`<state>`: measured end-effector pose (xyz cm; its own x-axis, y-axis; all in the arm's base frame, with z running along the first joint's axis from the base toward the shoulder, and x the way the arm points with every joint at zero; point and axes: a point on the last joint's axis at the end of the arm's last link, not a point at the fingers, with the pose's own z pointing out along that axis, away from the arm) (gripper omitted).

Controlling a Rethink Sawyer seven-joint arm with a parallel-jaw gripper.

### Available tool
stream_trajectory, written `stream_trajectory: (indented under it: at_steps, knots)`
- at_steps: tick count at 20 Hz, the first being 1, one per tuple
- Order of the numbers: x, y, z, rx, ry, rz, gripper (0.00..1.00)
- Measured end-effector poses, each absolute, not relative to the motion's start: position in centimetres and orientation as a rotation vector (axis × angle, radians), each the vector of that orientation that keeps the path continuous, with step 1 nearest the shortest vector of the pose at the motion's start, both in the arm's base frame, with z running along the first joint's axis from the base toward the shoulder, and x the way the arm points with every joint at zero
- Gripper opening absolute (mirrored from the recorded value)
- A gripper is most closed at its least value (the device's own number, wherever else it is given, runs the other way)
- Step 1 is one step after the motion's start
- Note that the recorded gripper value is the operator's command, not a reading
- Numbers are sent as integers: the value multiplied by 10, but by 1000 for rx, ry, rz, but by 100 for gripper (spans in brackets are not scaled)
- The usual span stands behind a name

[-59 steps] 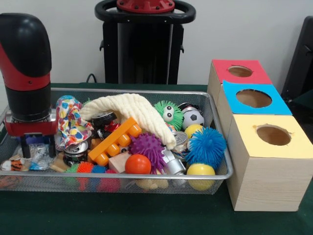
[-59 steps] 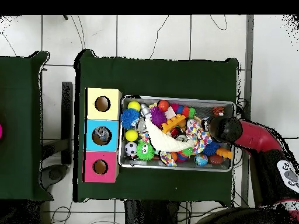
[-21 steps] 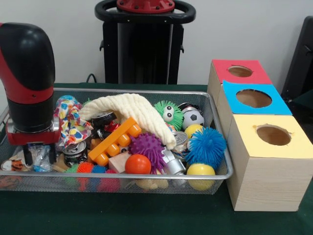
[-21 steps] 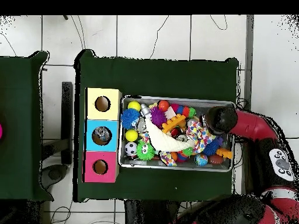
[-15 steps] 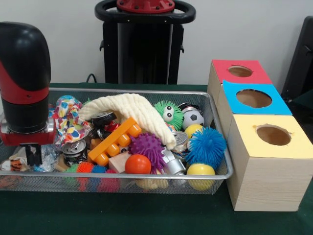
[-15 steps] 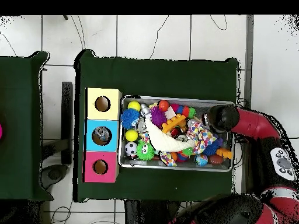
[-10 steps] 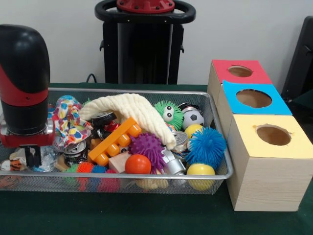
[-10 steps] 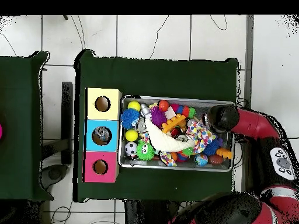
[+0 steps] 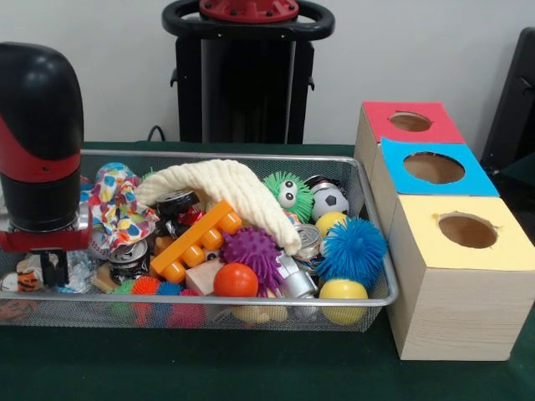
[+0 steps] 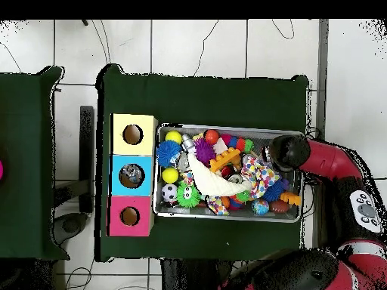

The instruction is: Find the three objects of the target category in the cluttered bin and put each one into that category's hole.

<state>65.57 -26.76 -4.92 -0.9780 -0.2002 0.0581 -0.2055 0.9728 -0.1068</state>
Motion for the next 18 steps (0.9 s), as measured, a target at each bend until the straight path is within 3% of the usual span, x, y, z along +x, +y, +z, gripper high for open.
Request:
stream_trajectory:
  at_steps: [5, 12, 18]
  knots:
    - [652, -269, -42, 276, -3099, 102, 0]
    - [636, -281, 3, 166, -3129, -38, 0]
    - [634, -293, 47, 156, -3119, -11, 0]
